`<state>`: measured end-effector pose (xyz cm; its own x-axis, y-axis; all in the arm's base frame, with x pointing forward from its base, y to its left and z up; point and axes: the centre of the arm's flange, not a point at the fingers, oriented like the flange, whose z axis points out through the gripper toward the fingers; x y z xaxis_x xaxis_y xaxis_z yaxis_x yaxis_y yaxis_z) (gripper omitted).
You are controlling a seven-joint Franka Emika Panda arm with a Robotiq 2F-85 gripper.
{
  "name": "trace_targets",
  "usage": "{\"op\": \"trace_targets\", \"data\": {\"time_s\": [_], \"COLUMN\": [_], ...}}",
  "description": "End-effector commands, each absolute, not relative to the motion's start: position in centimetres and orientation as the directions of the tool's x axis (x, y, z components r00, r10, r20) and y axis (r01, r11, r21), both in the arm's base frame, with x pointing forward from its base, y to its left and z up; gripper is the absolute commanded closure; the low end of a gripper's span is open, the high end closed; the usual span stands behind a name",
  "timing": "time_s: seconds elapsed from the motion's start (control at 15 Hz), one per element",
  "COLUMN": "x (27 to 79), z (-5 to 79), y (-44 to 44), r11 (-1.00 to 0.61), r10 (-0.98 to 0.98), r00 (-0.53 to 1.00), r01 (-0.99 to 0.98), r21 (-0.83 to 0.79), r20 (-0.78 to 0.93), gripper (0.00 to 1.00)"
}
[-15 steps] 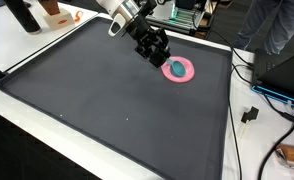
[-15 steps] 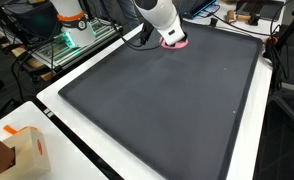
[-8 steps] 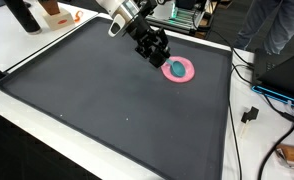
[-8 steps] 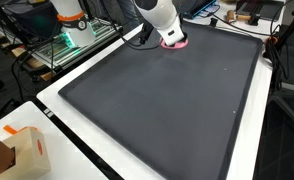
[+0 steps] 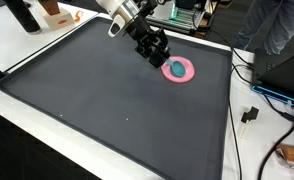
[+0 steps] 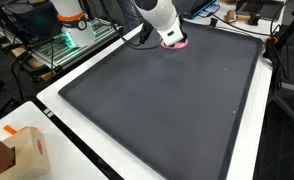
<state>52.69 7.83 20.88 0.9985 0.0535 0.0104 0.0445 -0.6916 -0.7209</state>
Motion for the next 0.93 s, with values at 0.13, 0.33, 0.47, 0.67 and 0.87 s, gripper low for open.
{"op": "trace_targets", "data": {"time_s": [0.13, 0.33, 0.47, 0.67, 0.87], "x": [52.1, 52.2, 52.3, 52.5, 52.4], "z": [18.7, 19.9, 20.8, 22.6, 24.3], "y": [8.0, 8.4, 8.8, 9.7, 10.9], "r11": [-0.754, -0.754, -0.759, -0.768, -0.784], "r10": [0.074, 0.090, 0.099, 0.121, 0.147], "r00": [0.997, 0.996, 0.995, 0.993, 0.989], "r01": [0.044, 0.056, 0.065, 0.088, 0.117], "r21": [-0.656, -0.654, -0.648, -0.634, -0.609], "r20": [-0.017, -0.018, -0.015, -0.009, 0.001], "gripper": [0.74, 0.74, 0.74, 0.74, 0.74]}}
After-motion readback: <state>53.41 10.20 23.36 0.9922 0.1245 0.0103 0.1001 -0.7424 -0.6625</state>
